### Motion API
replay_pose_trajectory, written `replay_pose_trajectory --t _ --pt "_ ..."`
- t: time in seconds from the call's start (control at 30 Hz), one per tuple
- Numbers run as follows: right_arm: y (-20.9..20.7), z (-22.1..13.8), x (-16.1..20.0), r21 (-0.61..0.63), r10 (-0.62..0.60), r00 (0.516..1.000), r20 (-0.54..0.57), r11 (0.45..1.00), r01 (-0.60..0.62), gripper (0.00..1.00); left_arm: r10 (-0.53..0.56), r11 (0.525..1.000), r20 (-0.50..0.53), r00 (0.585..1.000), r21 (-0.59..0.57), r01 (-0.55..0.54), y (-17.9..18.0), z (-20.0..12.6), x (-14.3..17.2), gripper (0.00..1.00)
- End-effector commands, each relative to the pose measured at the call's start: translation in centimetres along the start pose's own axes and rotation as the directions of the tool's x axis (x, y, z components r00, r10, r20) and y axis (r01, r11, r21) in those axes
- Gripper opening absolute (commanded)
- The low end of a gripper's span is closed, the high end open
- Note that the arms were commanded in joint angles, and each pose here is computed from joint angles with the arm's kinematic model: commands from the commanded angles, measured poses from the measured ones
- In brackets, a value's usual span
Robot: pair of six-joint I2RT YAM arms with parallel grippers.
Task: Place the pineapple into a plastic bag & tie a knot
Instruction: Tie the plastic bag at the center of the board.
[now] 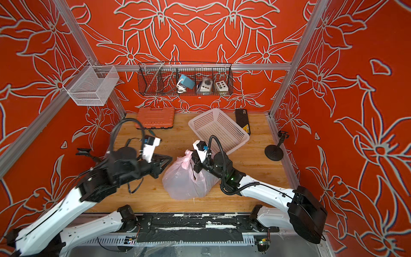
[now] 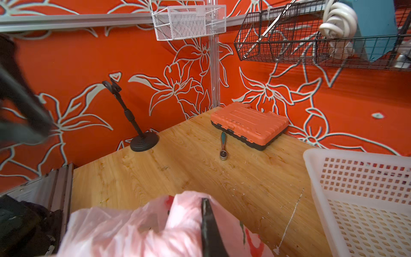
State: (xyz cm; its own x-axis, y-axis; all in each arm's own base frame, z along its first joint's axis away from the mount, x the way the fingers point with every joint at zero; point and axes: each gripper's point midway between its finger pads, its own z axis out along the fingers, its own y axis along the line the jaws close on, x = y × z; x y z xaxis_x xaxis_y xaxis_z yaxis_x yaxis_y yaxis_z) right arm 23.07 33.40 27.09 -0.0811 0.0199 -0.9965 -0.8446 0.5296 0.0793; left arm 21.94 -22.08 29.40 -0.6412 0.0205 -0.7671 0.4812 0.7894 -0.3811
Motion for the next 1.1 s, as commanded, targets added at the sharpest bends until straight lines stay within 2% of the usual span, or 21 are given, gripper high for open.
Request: replay_pose_trajectory --t 0.0,0.1,0.2,0.27,0.37,0.53,0.77,0.9,1.07 --pt "1.2 -0.9 -4.4 -0.057 0.003 0.988 0.152 0.998 0.006 0.0 -0.036 0.996 -0.18 0.983 -0.081 0.022 1.6 5.1 3.3 0.04" --pt "0.8 -1.3 -4.9 -0.028 -0.014 0.986 0.168 0.999 0.019 0.0 -0.094 0.995 -0.201 0.975 0.014 0.098 0.4 5.4 4.9 0.0" --pt "0.7 -1.5 -5.5 -0.019 -0.014 0.983 0.184 1.0 0.018 0.0 -0.166 0.974 -0.079 0.983 0.146 0.176 -0.9 3.2 4.2 0.0" --pt "1.4 -1.4 -5.8 -0.06 0.008 0.982 0.189 0.998 0.004 0.0 -0.183 0.968 -0.01 0.983 0.172 0.182 -0.8 2.1 3.8 0.0" --pt "2.9 -1.1 -6.2 -0.156 0.054 0.982 0.181 0.987 -0.025 0.0 -0.173 0.962 0.025 0.985 0.217 0.164 -1.4 1.3 3.2 0.0" --pt "4.8 -1.5 -6.5 -0.277 0.115 0.981 0.154 0.958 -0.069 0.0 -0.135 0.974 0.041 0.99 0.189 0.125 -1.3 0.4 2.4 0.0" --pt "5.2 -2.3 -6.8 -0.297 0.147 0.979 0.139 0.95 -0.101 0.0 -0.035 0.991 0.086 0.996 0.131 0.023 -0.1 -0.9 2.7 0.04" --pt "5.6 -2.1 -6.4 -0.321 0.168 0.982 0.089 0.938 -0.132 0.0 0.063 0.981 0.076 0.995 0.177 -0.075 -1.1 -0.6 3.0 0.12" --pt "6.1 -2.1 -5.6 -0.348 0.184 0.982 0.044 0.924 -0.158 0.0 0.14 0.968 0.049 0.989 0.203 -0.147 -1.7 -0.1 3.3 0.21"
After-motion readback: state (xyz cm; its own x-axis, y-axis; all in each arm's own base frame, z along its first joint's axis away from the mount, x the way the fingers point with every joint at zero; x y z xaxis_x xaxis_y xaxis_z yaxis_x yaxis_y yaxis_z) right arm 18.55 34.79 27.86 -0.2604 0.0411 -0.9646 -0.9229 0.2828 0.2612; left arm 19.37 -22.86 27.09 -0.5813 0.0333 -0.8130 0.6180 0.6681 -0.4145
